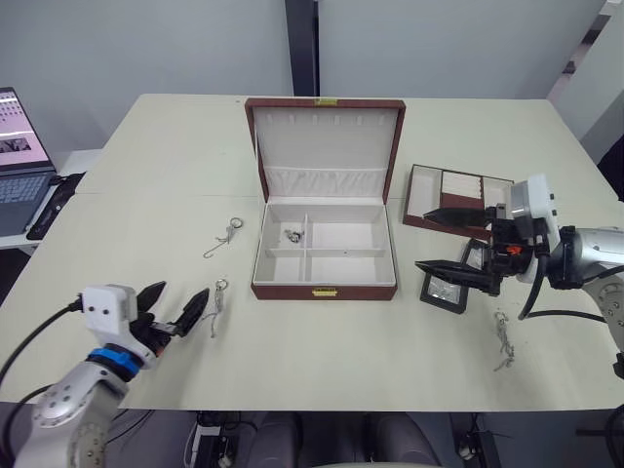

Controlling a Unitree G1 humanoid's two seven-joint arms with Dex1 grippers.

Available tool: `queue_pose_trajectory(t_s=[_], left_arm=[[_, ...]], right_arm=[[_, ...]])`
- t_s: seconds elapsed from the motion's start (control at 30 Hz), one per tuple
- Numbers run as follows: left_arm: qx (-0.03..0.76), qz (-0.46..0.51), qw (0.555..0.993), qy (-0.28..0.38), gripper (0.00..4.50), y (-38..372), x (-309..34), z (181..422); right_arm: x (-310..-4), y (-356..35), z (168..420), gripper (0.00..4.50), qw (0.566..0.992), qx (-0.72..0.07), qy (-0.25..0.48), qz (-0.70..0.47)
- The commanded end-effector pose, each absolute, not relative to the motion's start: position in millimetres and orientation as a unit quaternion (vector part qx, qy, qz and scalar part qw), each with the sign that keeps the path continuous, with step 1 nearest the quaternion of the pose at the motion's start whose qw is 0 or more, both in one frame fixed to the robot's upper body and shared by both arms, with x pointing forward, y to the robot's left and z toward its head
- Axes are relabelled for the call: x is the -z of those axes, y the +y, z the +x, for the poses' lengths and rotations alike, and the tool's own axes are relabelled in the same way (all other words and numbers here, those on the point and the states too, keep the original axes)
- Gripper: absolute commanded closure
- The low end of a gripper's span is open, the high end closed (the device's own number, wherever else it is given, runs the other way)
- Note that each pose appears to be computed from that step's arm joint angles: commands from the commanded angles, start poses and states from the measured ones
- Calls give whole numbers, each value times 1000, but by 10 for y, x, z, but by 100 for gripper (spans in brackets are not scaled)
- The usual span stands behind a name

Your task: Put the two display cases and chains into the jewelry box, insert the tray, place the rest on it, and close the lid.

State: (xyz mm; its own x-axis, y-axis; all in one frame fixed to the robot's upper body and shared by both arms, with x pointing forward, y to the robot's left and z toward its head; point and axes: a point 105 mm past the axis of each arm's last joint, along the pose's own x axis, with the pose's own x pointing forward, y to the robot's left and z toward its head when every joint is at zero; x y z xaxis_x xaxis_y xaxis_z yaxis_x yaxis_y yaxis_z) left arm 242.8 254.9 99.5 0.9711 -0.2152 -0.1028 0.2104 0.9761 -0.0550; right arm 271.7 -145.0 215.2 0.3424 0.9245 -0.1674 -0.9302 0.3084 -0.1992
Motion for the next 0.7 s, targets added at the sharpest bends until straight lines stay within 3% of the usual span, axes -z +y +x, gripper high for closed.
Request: queue_pose_trajectory(t_s=[0.03,0.4,0.7], left_arm=[[94,-6,995,42,3,2398,-994,2442],[42,1,997,62,3,2137,-843,2600],[20,11,996,90,3,2168,-795,2567]], right_arm=[[-2224,-1388,2686,0,800,-583,-6,-143],[-2197,-1294,2634,0,789,-598,-4,-139],[-2193,-1293,2610,0,791,-596,-1,-137]])
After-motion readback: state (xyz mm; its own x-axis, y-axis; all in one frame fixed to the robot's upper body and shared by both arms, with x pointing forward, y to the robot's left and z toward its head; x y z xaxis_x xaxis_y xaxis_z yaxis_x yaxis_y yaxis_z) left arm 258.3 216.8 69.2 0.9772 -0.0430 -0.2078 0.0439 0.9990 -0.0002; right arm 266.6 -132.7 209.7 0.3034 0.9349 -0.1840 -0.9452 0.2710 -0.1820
